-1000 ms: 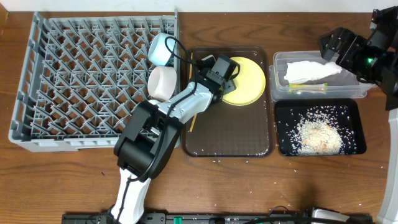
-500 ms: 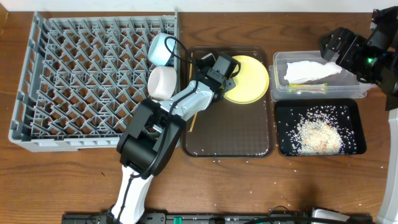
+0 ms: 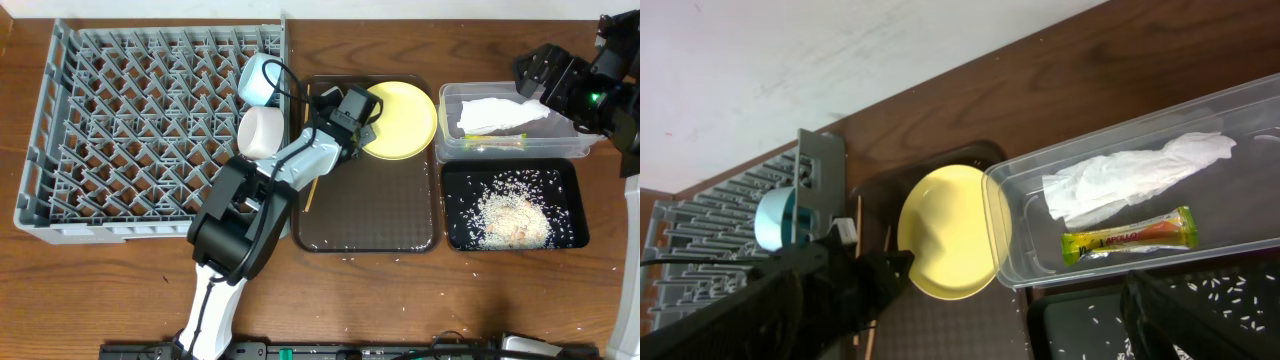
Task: Sort waste into correct bins and load items into the dishwasher
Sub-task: 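Grasp the yellow plate edge with the left gripper, tilting it up, then lift the yellow plate and stand it in the dish rack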
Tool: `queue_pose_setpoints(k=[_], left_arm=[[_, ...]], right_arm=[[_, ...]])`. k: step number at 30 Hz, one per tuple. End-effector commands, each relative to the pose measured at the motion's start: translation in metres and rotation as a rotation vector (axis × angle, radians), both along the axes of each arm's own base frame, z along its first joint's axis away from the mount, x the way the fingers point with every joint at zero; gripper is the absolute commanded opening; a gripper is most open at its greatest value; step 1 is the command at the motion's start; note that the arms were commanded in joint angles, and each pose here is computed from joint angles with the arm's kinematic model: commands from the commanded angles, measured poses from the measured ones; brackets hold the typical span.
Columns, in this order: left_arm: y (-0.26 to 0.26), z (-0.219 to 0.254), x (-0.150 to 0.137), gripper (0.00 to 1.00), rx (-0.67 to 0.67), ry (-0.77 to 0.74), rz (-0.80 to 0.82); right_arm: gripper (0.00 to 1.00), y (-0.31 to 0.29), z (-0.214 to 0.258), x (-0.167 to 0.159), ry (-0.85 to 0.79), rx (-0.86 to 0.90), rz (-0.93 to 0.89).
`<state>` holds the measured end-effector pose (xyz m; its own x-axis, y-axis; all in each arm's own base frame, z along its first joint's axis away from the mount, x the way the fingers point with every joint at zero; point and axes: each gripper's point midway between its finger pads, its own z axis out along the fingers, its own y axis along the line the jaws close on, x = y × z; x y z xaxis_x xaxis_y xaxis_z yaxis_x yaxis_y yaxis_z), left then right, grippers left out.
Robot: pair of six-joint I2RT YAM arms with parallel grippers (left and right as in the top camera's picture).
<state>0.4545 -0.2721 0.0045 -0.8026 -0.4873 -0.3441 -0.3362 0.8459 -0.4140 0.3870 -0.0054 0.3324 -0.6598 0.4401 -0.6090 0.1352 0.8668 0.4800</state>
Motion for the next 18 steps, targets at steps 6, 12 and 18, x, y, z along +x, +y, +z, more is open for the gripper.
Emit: queue_pose_setpoints(k=[6,12,18], left_arm=[[0.018,0.032,-0.008,0.07,0.071,-0.042,-0.143],[0.017,0.086,-0.006,0.07,0.076,-0.153,-0.214],[0.018,0.117,-0.009,0.08,0.066,-0.203,-0.227]], right_arm=[[0.99,-0.003,0.003,0.0,-0.006,0.005,-0.01],[0.99,-0.003,0.003,0.0,-0.006,0.005,-0.01],[0.99,-0.003,0.003,0.0,-0.006,0.005,-0.01]])
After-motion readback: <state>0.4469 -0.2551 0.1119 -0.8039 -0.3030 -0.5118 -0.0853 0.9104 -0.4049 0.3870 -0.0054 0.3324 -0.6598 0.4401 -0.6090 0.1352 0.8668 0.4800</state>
